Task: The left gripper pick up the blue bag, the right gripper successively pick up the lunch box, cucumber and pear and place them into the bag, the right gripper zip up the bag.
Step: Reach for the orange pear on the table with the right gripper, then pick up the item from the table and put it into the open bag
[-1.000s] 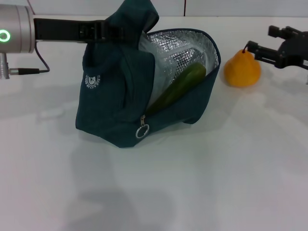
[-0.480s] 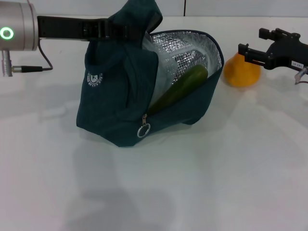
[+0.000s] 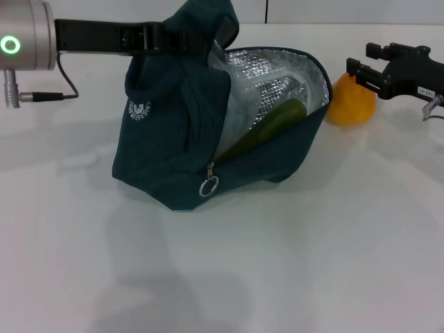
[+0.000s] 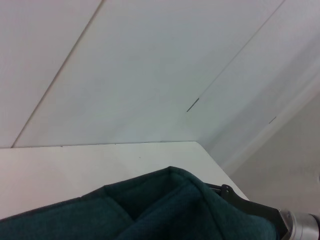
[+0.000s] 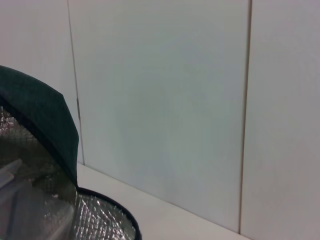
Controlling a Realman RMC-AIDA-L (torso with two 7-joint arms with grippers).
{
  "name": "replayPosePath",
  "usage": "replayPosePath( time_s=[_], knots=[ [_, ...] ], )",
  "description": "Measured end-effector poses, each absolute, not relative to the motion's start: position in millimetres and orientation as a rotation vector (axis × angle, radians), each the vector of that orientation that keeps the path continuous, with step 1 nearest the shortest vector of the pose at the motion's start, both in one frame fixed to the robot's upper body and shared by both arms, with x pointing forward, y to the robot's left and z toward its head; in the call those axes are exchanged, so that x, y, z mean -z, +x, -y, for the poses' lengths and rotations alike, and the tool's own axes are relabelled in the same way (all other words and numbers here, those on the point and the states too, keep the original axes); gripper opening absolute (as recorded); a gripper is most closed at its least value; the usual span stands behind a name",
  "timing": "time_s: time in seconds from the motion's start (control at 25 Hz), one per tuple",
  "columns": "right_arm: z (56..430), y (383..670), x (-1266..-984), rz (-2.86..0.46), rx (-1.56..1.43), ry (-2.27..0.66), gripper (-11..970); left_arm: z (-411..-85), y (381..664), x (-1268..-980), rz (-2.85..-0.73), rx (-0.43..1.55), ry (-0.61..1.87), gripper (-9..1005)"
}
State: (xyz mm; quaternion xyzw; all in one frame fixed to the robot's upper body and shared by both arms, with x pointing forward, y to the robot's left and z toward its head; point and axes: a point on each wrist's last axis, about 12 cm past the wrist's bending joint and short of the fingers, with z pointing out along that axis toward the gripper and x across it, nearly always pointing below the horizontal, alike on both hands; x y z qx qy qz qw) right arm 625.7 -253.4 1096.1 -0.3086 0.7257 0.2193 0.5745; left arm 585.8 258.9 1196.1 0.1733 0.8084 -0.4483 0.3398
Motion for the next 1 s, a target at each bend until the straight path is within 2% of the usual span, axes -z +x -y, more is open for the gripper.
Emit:
replayPosePath(
  time_s=[0.2, 0.4, 0.64, 1.0],
  knots=[
    [251.9, 625.5, -1095.3, -1.698, -0.511, -0.73, 456, -258.4, 586.3, -1197.0, -2.103, 1.169, 0.452, 40],
    [247.8, 627.3, -1094.2, -1.704, -0.513, -0.737, 435, -258.1, 586.6, -1197.5, -2.102, 1.17, 0.453, 40],
    [243.7, 627.7, -1091.8, -1.705, -0.49, -0.781, 250, -258.6, 586.7, -1197.8, -2.101, 1.168, 0.453, 40],
    [246.9, 629.1, -1096.2, -1.685, -0.491, -0.744, 81, -260.4, 586.2, -1197.4, -2.102, 1.164, 0.45, 40]
  ],
)
